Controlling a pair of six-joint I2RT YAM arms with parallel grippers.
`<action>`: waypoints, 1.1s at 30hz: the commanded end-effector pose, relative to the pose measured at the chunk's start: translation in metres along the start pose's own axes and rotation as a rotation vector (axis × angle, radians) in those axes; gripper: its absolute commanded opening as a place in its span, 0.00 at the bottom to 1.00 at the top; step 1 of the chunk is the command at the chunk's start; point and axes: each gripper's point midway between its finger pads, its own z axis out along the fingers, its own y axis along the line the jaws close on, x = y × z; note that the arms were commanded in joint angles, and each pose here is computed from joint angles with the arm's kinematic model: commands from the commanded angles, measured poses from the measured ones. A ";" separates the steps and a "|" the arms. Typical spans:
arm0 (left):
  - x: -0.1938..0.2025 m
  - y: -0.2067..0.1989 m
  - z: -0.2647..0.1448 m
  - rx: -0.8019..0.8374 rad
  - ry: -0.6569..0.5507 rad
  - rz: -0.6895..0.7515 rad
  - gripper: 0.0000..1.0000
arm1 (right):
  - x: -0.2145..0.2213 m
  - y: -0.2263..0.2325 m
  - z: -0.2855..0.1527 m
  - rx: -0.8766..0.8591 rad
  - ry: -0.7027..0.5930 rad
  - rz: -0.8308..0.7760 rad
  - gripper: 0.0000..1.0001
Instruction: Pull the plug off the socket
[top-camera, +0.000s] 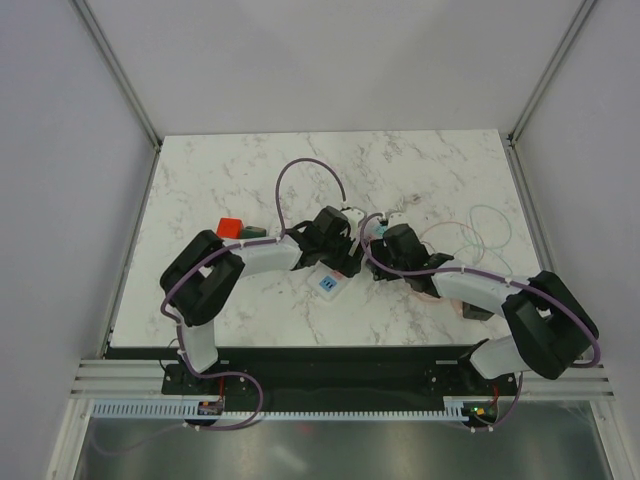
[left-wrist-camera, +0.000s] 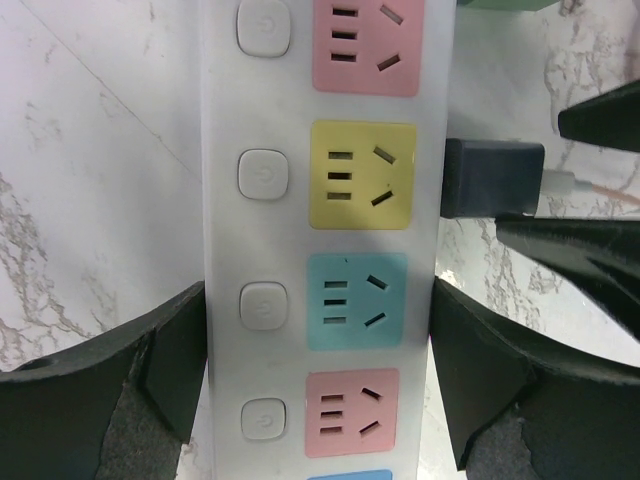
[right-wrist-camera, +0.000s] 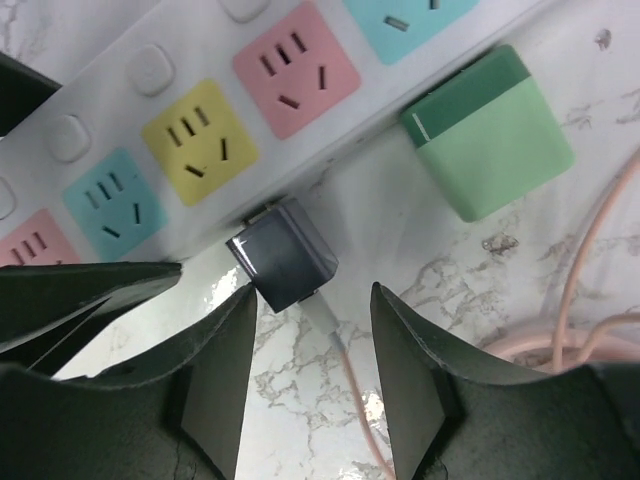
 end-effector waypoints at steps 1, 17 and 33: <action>0.007 -0.025 -0.013 0.120 0.020 -0.004 0.02 | -0.007 -0.011 -0.002 0.027 -0.042 0.073 0.57; 0.016 -0.043 -0.015 0.221 0.073 -0.013 0.02 | -0.005 0.018 0.005 -0.185 -0.004 0.013 0.60; 0.021 -0.009 0.002 0.025 0.085 -0.040 0.02 | 0.018 0.015 -0.014 -0.191 0.061 0.056 0.03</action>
